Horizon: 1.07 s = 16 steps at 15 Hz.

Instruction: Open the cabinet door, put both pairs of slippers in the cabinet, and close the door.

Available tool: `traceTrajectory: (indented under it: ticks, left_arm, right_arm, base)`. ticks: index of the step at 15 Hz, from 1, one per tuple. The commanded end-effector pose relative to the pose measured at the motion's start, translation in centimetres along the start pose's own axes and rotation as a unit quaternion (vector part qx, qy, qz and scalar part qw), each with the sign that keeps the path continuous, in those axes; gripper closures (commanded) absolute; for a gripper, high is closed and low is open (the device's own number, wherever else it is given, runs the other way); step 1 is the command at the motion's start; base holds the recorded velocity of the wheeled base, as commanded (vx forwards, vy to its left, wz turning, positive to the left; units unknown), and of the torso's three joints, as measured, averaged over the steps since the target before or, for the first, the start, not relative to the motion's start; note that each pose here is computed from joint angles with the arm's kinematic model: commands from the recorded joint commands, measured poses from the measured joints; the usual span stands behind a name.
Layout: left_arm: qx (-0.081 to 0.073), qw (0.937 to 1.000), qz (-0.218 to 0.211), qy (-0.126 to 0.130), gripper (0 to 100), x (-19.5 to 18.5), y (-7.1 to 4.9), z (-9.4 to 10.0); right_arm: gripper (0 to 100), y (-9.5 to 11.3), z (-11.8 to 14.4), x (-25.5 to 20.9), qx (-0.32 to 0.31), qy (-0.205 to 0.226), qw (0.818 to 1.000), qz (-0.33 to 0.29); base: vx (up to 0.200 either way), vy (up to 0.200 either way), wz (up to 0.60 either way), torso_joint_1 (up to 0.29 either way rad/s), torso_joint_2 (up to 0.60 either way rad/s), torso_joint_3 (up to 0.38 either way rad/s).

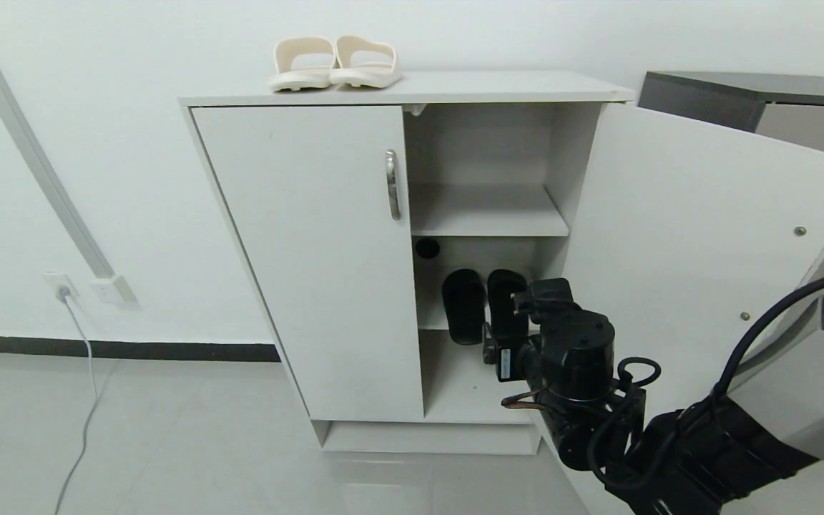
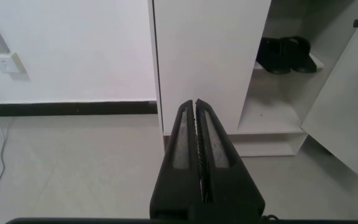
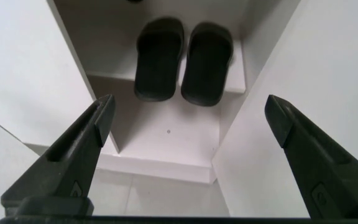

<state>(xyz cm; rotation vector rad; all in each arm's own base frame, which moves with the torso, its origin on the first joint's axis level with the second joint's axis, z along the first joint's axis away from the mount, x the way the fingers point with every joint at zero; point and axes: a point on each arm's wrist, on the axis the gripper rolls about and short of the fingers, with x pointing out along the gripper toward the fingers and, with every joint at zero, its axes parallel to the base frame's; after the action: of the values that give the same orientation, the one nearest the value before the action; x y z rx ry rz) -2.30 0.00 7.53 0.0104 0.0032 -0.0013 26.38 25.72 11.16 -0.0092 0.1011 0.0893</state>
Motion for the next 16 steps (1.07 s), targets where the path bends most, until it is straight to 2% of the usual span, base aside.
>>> traceTrajectory:
  ticks: [1,9,16]
  left_arm:
    - [0.0,1.0,0.001,0.001,100,0.01,0.0,0.0]
    - [0.0,1.0,0.0,0.001,100,0.01,0.0,0.0]
    - [0.0,1.0,0.0,0.001,100,0.01,0.0,0.0]
  right_arm:
    - [0,-0.01,-0.04,-0.01,0.0,0.0,1.0,0.0]
    - [0,-0.12,-0.25,-0.11,-0.003,0.002,1.0,0.0]
    - [0,-0.13,-0.24,-0.12,-0.002,0.001,1.0,0.0]
  base:
    - [0.0,0.0,0.0,-0.002,0.01,0.129]
    - [0.0,0.0,0.0,0.0,0.0,0.01]
    - [0.0,0.2,0.0,0.004,0.0,0.004]
